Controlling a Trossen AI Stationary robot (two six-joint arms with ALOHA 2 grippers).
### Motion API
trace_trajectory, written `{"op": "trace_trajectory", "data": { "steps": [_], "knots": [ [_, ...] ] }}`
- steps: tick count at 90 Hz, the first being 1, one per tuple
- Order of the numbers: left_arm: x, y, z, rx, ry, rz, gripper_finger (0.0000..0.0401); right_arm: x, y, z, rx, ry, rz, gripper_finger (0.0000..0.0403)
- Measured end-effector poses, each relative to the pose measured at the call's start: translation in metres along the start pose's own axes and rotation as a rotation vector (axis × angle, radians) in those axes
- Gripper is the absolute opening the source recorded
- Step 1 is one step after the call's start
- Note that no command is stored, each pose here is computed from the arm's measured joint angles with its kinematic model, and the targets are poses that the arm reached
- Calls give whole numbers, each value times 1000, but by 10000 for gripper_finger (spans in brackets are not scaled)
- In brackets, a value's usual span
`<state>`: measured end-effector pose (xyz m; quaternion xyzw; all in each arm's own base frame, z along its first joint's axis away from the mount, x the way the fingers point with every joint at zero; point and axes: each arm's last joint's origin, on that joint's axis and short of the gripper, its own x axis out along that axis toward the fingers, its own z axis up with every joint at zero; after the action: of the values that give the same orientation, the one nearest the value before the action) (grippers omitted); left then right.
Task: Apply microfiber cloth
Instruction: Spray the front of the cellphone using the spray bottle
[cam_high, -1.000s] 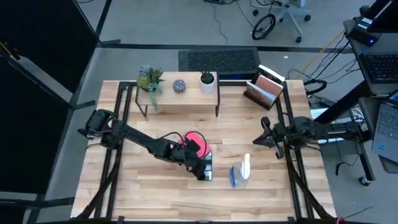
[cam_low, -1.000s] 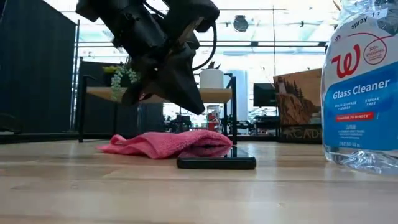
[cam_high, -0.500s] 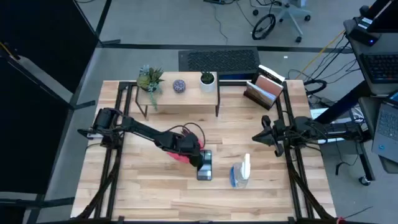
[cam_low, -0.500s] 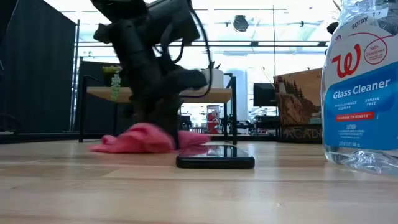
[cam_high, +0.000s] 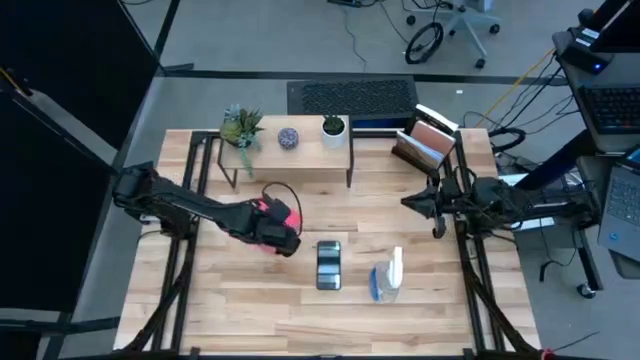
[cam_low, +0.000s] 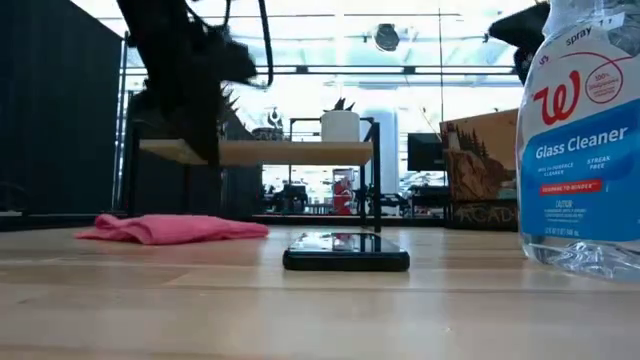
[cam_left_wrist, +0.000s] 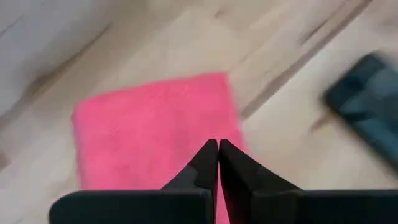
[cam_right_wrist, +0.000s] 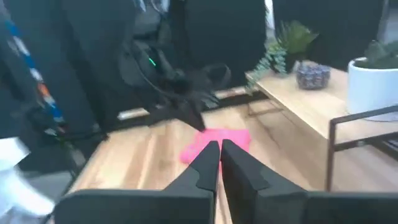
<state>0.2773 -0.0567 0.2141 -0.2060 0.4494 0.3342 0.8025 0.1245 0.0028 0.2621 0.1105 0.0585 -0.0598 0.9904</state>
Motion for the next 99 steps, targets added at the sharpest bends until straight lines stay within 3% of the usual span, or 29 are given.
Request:
{"op": "trace_trajectory", "data": {
  "steps": [14, 28, 53, 66, 86, 99],
  "knots": [
    [4, -8, -9, -83, -73, -157, 0, 26, -2, 20, 76, 175, -181, 2],
    [24, -15, -23, -178, -106, -304, 13, 47, -14, 17, 138, 312, -291, 4],
    [59, -33, -39, -272, -22, -531, 129, 67, -27, -8, 231, 544, -300, 52],
    [80, -39, -49, -347, 55, -533, 177, 73, -28, -17, 240, 610, -280, 83],
    [96, -47, -53, -416, 56, -567, 189, 78, -30, -53, 278, 634, -231, 116],
    [97, -49, -52, -421, 50, -578, 189, 82, -31, -77, 367, 576, -125, 128]
  ]
}}
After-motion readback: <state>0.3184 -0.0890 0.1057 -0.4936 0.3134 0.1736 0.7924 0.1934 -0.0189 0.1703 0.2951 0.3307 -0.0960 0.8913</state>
